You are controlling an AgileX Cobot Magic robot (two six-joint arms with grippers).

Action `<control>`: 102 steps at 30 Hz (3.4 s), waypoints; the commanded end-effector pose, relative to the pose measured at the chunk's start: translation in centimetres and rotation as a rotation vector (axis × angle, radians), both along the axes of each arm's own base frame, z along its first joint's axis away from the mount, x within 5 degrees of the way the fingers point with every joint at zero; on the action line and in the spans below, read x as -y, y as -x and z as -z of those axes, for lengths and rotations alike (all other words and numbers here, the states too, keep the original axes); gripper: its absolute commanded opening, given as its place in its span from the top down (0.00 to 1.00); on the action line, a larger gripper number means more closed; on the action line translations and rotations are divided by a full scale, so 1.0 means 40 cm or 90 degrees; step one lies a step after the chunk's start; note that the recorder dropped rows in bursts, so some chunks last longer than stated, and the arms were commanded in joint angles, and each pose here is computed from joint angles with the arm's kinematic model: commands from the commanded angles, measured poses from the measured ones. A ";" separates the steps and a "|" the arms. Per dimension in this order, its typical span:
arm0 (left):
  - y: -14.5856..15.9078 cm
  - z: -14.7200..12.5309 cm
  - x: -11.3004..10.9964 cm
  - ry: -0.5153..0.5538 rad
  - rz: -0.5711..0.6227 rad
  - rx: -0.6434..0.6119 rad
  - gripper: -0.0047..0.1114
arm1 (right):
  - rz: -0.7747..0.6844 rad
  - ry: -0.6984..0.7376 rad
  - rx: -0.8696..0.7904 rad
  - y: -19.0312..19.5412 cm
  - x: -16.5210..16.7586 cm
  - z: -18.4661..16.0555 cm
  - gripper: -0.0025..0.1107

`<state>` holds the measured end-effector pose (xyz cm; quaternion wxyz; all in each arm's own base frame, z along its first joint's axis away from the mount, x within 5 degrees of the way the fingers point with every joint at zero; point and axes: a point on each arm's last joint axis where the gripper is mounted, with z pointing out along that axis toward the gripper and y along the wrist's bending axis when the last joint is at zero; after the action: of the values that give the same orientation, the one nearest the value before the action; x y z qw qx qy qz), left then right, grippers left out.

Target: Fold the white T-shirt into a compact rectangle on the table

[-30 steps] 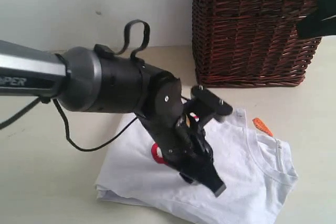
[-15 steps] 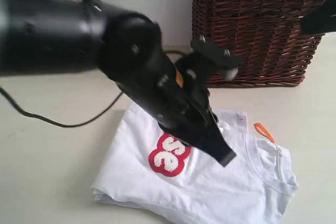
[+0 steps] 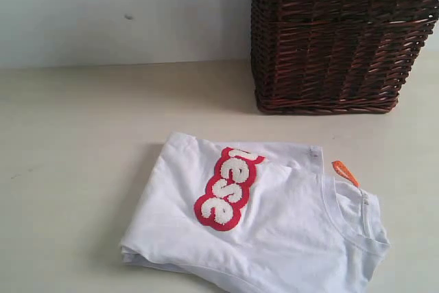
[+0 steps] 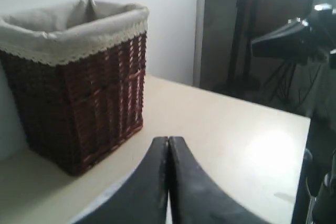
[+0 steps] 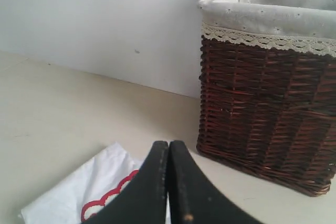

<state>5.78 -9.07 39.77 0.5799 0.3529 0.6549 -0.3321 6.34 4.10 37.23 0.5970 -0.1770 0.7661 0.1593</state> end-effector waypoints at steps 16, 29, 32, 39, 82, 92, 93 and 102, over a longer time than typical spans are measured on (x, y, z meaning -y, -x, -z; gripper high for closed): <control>0.093 0.279 -0.152 0.182 -0.039 0.102 0.96 | 0.127 -0.171 0.168 0.136 0.043 0.137 0.98; 0.064 0.491 -0.110 0.121 -0.048 -0.110 0.96 | 0.145 -0.229 0.093 0.080 0.043 0.244 0.98; 0.067 0.502 -0.109 0.109 -0.048 -0.152 0.96 | 0.142 -0.235 0.088 0.080 0.042 0.246 0.98; 0.068 0.510 -0.109 0.090 -0.047 -0.163 0.96 | 0.151 -0.312 0.055 0.080 0.042 0.246 0.98; 0.013 0.540 -0.206 -0.058 -0.567 -0.085 0.96 | 0.151 -0.310 0.055 0.080 0.042 0.246 0.98; 0.011 0.540 -0.232 -0.064 -0.684 -0.084 0.96 | 0.151 -0.310 0.055 0.080 0.042 0.246 0.98; 0.011 0.540 -0.233 -0.066 -0.686 -0.084 0.96 | 0.151 -0.310 0.055 0.080 0.042 0.246 0.98; 0.012 0.539 -0.241 -0.027 -0.716 -0.100 0.96 | 0.151 -0.310 0.055 0.080 0.042 0.246 0.98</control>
<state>5.32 0.50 18.18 0.6045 -0.0567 0.7944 0.0165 3.11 2.47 27.46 0.6655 0.0558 0.6965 0.2625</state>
